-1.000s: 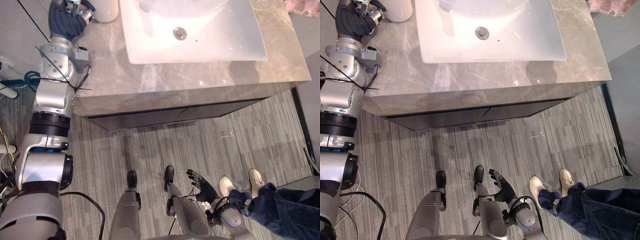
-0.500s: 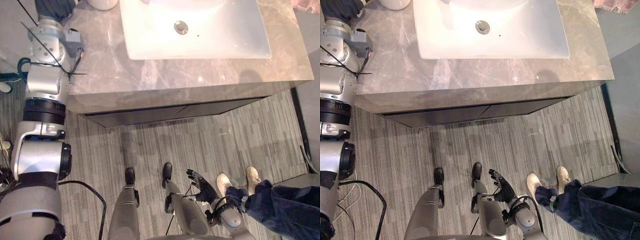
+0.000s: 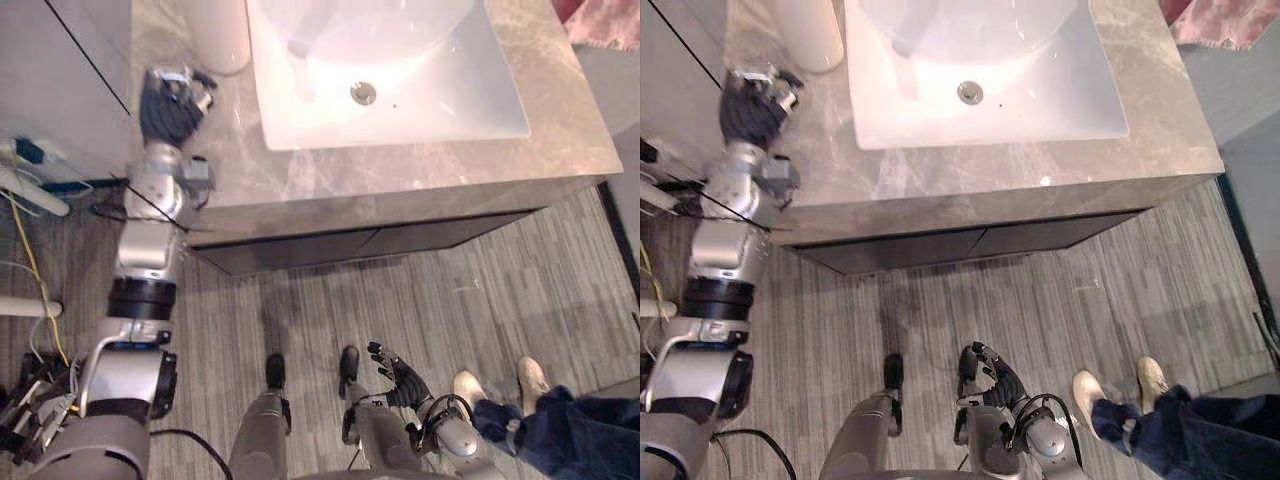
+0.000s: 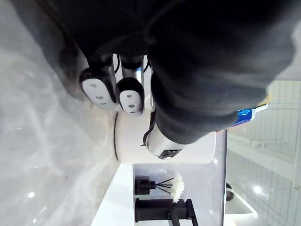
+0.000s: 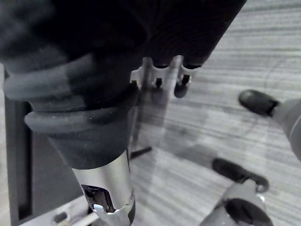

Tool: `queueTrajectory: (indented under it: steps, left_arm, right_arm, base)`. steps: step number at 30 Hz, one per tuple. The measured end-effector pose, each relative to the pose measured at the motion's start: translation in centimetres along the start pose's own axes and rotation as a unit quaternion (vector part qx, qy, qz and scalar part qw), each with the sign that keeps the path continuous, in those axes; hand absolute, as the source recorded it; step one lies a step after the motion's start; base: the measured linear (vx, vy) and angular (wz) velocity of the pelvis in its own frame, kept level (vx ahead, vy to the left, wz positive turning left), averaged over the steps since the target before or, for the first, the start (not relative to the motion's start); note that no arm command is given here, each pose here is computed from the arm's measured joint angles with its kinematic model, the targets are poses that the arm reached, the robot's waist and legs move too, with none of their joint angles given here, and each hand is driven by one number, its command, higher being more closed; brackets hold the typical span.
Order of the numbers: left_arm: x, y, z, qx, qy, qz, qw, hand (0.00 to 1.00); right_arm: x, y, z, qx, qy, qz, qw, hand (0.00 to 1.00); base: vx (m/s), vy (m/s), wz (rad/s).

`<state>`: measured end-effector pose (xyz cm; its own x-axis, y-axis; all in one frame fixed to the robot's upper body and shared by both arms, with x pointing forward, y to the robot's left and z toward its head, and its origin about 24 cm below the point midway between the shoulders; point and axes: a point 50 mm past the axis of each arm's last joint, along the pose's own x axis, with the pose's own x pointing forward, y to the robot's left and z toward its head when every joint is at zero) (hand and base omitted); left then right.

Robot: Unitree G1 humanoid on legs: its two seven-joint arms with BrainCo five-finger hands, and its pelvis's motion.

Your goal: Organize washtable

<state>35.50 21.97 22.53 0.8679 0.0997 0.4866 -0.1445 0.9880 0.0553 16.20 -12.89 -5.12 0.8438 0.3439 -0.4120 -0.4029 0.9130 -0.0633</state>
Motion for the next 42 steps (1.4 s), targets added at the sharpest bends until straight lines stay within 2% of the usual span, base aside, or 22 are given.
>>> queueTrajectory:
  steps: [14,21,36,42]
  left_arm:
    - [-2.1,-1.7,-3.5,0.008,0.068,-0.043,0.997,1.0]
    - [-0.8,-2.2,-3.5,0.018,0.075,-0.05,0.996,1.0]
    - [3.1,0.2,-0.6,0.072,0.056,-0.025,0.996,1.0]
    - [5.7,1.5,3.9,0.09,0.0,-0.007,0.996,1.0]
  right_arm:
    - [-0.8,0.2,-1.0,0.004,0.021,-0.004,1.0,0.0]
    - [-1.1,-0.2,-1.3,0.007,0.028,-0.016,0.999,0.0]
    - [-1.1,-0.7,-1.3,0.006,0.026,-0.036,0.999,0.0]
    - [-0.6,-1.0,-0.7,0.002,0.015,-0.047,0.999,0.0]
  base:
    - [0.0,-0.001,-0.01]
    - [0.01,0.001,-0.05]
    - [0.0,0.002,-0.04]
    - [-0.03,0.011,0.0]
